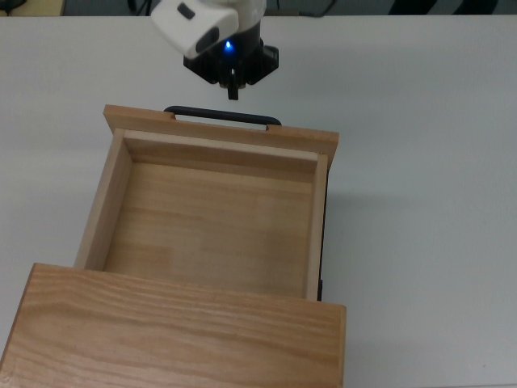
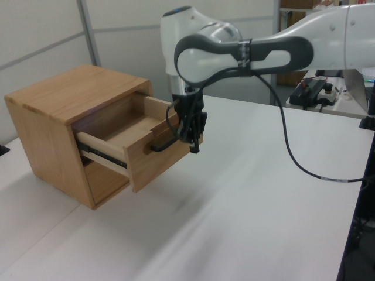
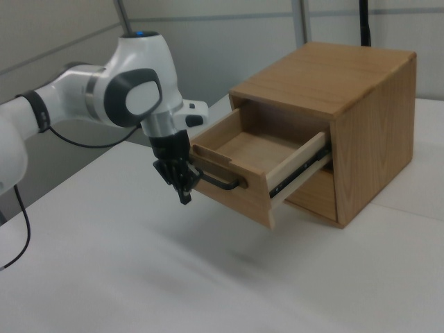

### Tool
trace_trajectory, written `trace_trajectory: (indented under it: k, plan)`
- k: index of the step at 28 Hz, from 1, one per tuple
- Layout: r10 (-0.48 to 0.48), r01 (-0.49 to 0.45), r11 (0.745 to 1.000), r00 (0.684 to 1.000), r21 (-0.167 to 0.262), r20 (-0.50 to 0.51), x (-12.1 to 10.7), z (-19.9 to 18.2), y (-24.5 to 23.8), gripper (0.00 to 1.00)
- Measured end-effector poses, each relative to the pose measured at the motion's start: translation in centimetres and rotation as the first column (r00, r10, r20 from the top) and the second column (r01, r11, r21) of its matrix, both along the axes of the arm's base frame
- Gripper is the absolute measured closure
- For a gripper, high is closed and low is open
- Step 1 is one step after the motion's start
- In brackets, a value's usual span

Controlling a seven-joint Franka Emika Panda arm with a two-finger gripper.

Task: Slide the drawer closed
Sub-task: 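Push the drawer front with the gripper into the cabinet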

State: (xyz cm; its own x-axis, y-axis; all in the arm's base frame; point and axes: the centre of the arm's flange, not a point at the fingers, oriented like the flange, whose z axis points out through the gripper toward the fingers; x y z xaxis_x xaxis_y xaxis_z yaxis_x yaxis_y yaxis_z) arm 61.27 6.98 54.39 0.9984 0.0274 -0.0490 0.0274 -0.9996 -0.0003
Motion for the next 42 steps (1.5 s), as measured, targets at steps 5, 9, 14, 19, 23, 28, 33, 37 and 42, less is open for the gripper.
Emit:
trace_trajectory:
  k: [5,9,14,19,23,28,33,37,42]
  plan:
    - [-0.003,0.003,1.0,1.0,0.002,0.004,1.7,-2.9,0.0,0.99]
    - [-0.008,0.008,1.0,1.0,0.003,0.012,2.5,-4.1,-0.2,0.99]
    - [-0.033,0.033,0.999,0.998,0.005,0.048,3.3,-4.4,-0.9,0.99]
    - [-0.092,0.091,0.996,0.988,0.014,0.126,4.8,-3.9,-1.8,0.99]
    - [-0.121,0.119,0.993,0.979,0.02,0.167,6.2,-4.3,-2.8,0.99]
    - [-0.136,0.133,0.991,0.966,0.029,0.218,8.0,-5.5,-3.3,0.99]
    - [-0.155,0.146,0.988,0.939,0.05,0.307,9.7,-6.6,-3.3,0.99]
    - [-0.176,0.162,0.984,0.915,0.069,0.362,10.5,-6.4,-3.3,0.99]
    - [-0.184,0.163,0.983,0.889,0.085,0.419,11.0,-4.4,-3.3,0.99]
